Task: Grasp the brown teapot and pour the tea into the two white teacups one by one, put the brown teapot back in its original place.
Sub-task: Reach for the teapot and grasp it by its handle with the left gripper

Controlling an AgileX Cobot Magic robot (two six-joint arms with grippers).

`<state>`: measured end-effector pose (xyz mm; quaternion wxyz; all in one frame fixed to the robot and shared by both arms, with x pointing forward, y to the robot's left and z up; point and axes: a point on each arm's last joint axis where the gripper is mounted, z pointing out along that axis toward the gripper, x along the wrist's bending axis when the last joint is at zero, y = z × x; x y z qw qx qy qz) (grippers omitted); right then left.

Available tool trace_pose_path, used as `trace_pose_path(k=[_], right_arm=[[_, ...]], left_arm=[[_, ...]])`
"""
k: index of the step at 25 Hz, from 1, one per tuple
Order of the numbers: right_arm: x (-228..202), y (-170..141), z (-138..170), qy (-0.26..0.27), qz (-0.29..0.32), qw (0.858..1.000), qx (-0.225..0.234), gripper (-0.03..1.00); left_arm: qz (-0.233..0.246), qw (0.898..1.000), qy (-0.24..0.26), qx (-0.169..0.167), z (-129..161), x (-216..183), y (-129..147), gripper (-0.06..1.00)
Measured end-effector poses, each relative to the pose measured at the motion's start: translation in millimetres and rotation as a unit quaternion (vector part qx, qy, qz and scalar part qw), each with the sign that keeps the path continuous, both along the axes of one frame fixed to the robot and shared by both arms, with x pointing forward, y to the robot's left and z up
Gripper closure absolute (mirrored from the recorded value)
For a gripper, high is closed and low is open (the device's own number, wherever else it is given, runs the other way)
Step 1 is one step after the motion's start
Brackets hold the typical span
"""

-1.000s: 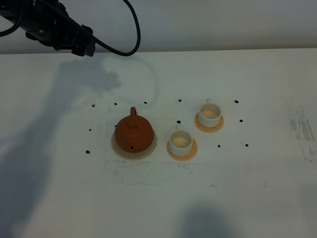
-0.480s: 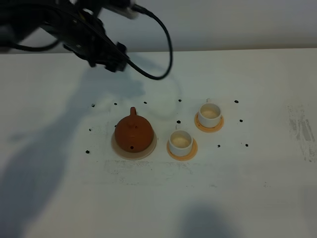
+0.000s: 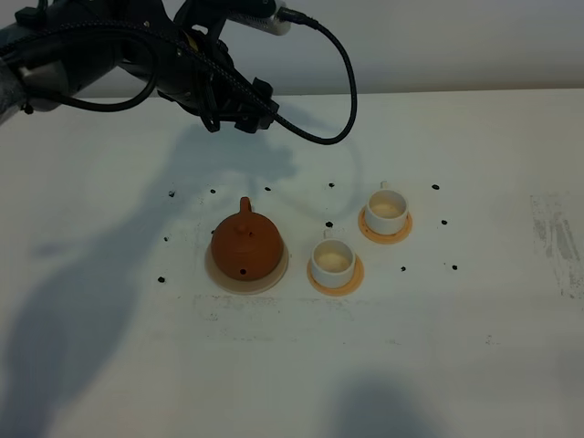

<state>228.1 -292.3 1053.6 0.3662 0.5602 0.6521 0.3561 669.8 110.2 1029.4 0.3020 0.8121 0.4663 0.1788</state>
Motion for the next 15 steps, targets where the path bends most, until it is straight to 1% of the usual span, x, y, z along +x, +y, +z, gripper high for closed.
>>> trace_pose_path(k=[4,10,15], right_arm=[[0,0,0,0.000,0.000,1.000,0.000,0.69],[0,0,0,0.000,0.000,1.000,0.001,0.70],[0,0,0,0.000,0.000,1.000,0.001,0.70]], left_arm=[[0.008,0.999,0.014,-0.031,0,-1,-3,0.20],[0.016,0.999,0.032,-0.037,-1,-3,-2,0.20],[0.048,0.996,0.060,-0.051,-18,6,-3,0.20]])
